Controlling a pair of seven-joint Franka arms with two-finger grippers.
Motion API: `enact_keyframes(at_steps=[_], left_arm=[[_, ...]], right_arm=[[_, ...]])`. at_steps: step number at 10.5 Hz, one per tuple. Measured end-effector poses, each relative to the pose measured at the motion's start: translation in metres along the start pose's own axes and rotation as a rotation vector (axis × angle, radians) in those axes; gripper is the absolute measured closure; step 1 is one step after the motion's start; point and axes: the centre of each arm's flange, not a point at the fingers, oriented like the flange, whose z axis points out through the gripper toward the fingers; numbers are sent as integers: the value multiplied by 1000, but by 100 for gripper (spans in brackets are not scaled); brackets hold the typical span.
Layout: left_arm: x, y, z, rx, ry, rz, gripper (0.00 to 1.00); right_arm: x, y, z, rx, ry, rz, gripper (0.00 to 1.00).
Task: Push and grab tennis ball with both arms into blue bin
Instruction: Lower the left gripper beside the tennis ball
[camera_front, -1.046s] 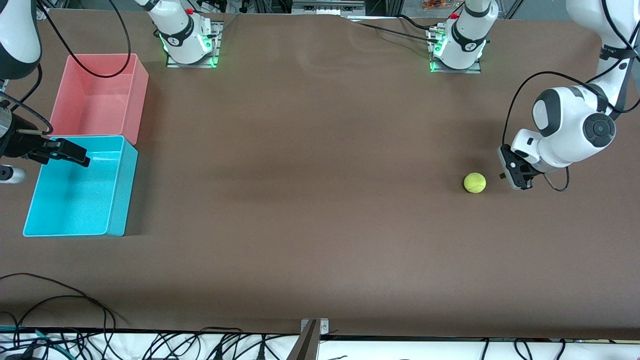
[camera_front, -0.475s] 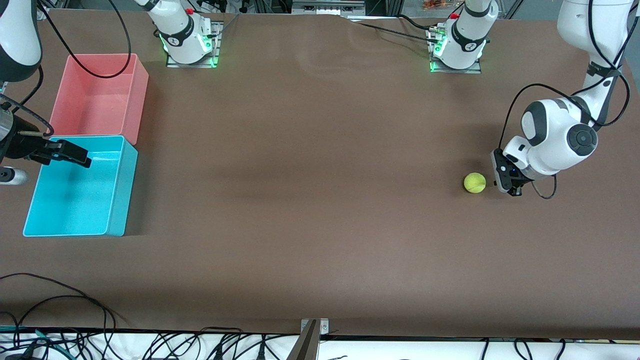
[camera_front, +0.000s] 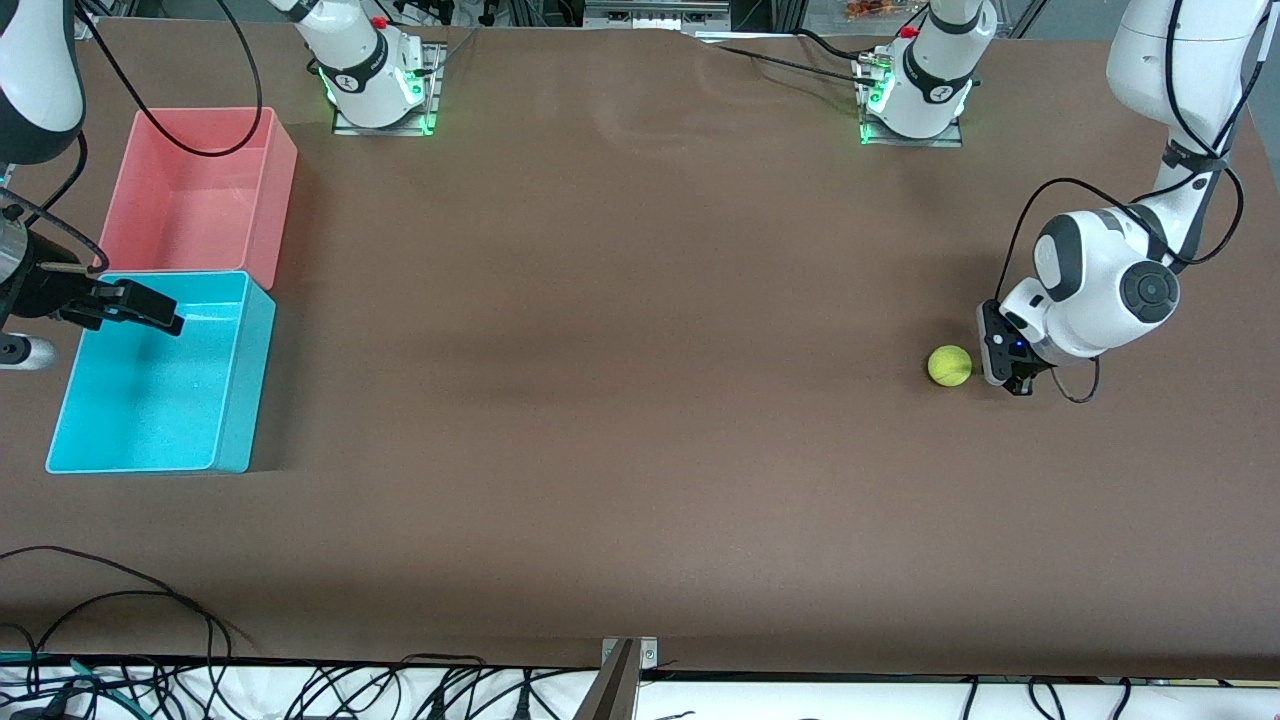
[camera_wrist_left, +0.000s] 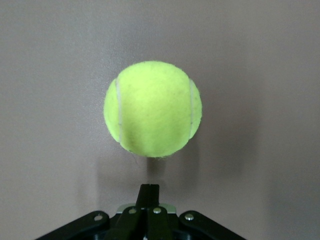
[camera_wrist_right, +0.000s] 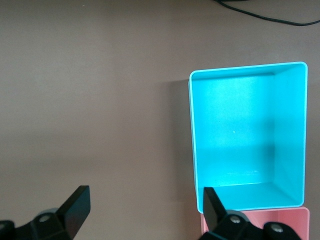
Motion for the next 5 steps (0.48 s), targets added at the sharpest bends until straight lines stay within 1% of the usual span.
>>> enact_keyframes(at_steps=[5], left_arm=[[2, 1, 9, -10, 17, -21, 99]], right_arm=[[0, 0, 1, 0, -2, -2, 0]])
